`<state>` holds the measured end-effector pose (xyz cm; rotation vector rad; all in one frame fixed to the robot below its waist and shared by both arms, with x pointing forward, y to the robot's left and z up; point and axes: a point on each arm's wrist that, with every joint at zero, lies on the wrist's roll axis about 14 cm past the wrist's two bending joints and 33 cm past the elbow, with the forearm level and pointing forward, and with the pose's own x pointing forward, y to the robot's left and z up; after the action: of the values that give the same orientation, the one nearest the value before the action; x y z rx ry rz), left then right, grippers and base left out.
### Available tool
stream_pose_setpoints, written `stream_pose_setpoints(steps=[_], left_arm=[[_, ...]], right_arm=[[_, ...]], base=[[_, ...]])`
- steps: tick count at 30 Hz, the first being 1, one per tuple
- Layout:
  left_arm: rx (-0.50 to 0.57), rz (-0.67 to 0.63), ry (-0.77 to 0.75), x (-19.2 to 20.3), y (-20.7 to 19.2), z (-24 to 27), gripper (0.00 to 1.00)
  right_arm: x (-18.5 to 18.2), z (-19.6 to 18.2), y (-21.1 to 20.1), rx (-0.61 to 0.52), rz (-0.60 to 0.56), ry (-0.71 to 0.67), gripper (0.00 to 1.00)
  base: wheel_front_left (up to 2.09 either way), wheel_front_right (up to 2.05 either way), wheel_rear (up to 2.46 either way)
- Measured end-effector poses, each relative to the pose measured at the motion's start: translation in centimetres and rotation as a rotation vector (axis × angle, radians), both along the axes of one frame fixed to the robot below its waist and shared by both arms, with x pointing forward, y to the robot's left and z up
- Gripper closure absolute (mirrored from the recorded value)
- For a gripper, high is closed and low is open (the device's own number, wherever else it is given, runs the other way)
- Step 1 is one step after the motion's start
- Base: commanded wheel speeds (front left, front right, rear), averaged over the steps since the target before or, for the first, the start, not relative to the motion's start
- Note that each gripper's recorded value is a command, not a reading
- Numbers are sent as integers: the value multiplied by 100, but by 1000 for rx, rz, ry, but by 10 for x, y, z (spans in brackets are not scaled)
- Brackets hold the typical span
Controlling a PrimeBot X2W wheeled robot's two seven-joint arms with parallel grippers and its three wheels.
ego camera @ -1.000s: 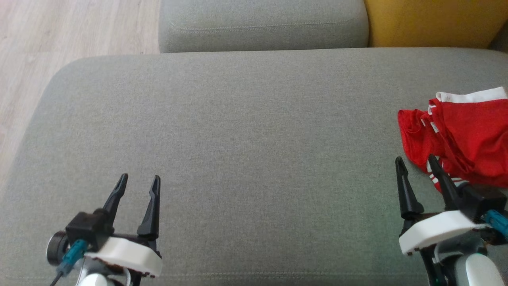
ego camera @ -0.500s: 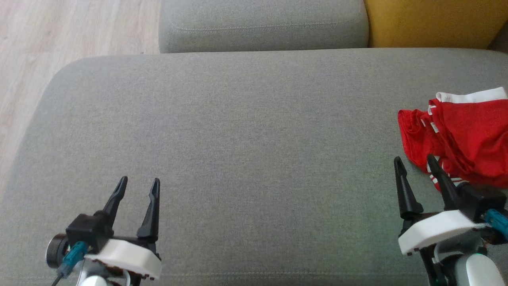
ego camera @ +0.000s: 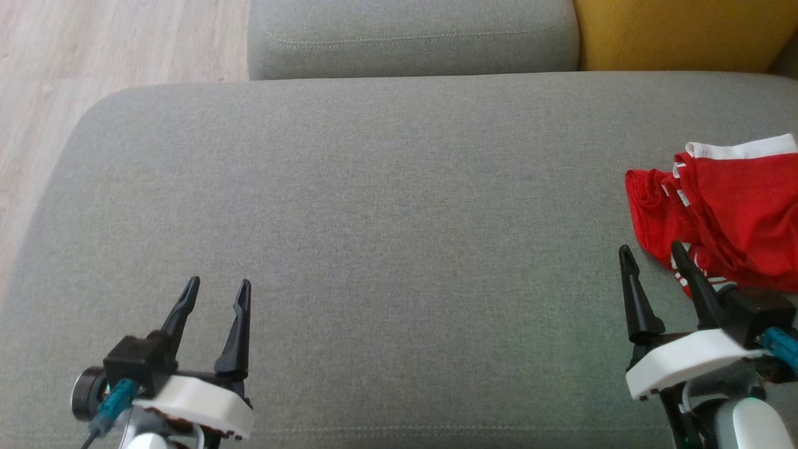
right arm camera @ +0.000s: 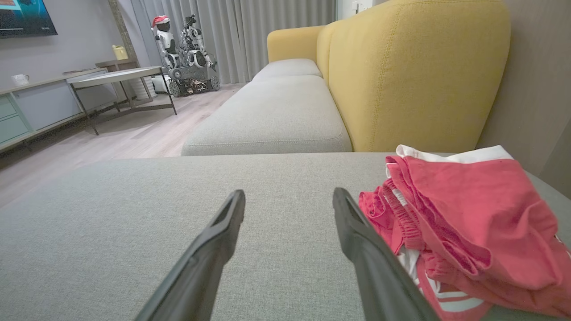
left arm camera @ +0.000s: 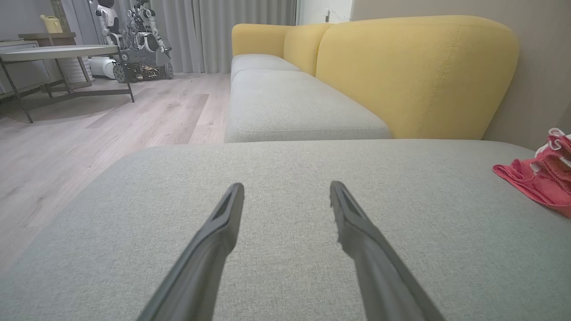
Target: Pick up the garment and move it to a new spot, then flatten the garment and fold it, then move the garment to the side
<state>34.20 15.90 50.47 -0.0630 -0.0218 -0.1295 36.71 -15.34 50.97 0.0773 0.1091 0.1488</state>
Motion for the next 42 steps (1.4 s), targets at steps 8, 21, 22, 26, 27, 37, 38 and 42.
stream_pose_setpoints(steps=[8,21,22,26,27,37,38,42], left_arm=[[0,-4,2,1,-1,-1,0],[-73,11,141,-14,-6,-38,100],[-84,16,146,-14,-5,-39,100],[-128,29,164,-13,-2,-41,100],[-140,30,167,-13,-2,-41,100],[-258,63,218,-10,4,-47,100],[-269,63,222,-9,3,-47,100],[-316,72,232,-7,4,-48,100]], right_arm=[[0,0,-1,0,-2,2,0],[-14,-38,-1,71,-11,126,100],[-14,-39,-1,84,-12,128,100],[-15,-40,-1,132,-19,136,100],[-15,-40,-1,145,-20,137,100],[-13,-40,-2,277,-39,144,100],[-12,-39,-2,290,-40,143,100],[-11,-39,-2,339,-47,144,100]], base=[[0,0,0],[0,0,0],[0,0,0],[0,0,0],[0,0,0],[0,0,0],[0,0,0],[0,0,0]])
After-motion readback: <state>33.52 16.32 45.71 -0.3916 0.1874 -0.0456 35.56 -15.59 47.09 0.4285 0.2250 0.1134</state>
